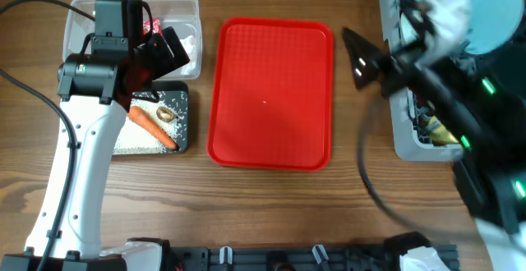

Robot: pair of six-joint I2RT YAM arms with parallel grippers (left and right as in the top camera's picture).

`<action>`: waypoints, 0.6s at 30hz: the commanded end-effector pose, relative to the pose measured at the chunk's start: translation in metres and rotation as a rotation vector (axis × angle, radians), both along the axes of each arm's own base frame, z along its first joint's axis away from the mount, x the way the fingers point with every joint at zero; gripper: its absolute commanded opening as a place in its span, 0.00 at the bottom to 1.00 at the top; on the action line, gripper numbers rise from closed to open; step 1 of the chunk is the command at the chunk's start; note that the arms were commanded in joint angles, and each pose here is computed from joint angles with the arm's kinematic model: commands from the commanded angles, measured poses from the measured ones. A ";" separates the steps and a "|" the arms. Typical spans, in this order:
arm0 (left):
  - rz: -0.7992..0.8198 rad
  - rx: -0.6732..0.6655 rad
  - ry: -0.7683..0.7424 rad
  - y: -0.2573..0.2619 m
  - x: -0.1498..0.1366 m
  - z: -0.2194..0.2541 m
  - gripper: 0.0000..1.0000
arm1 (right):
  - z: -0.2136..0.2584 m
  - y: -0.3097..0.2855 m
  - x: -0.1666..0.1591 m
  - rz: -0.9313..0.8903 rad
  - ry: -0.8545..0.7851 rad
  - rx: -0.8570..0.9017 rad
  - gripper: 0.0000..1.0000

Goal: Sort waste into correct bins and load items into the dishwasher rack

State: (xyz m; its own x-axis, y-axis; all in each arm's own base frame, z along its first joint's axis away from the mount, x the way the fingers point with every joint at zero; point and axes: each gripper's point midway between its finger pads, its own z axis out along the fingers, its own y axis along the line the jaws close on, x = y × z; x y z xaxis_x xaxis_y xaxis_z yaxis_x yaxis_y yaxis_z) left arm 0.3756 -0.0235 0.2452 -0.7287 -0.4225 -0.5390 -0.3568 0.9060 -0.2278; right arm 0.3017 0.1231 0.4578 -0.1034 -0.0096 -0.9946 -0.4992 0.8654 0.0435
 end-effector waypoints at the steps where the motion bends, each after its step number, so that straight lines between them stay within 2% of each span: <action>1: 0.016 0.014 -0.004 0.005 0.001 0.001 1.00 | 0.022 -0.026 -0.028 -0.115 -0.057 0.030 1.00; 5: 0.016 0.014 -0.004 0.005 0.001 0.001 1.00 | 0.020 -0.059 -0.061 -0.249 -0.107 -0.107 1.00; 11: 0.016 0.014 -0.004 0.005 0.001 0.001 1.00 | -0.003 -0.099 -0.109 -0.409 -0.022 -0.102 1.00; 14: 0.016 0.014 -0.004 0.005 0.001 0.001 1.00 | -0.026 -0.107 -0.121 -0.433 0.060 -0.144 1.00; 18: 0.016 0.014 -0.004 0.005 0.001 0.001 1.00 | -0.055 -0.108 -0.115 -0.439 0.141 -0.186 1.00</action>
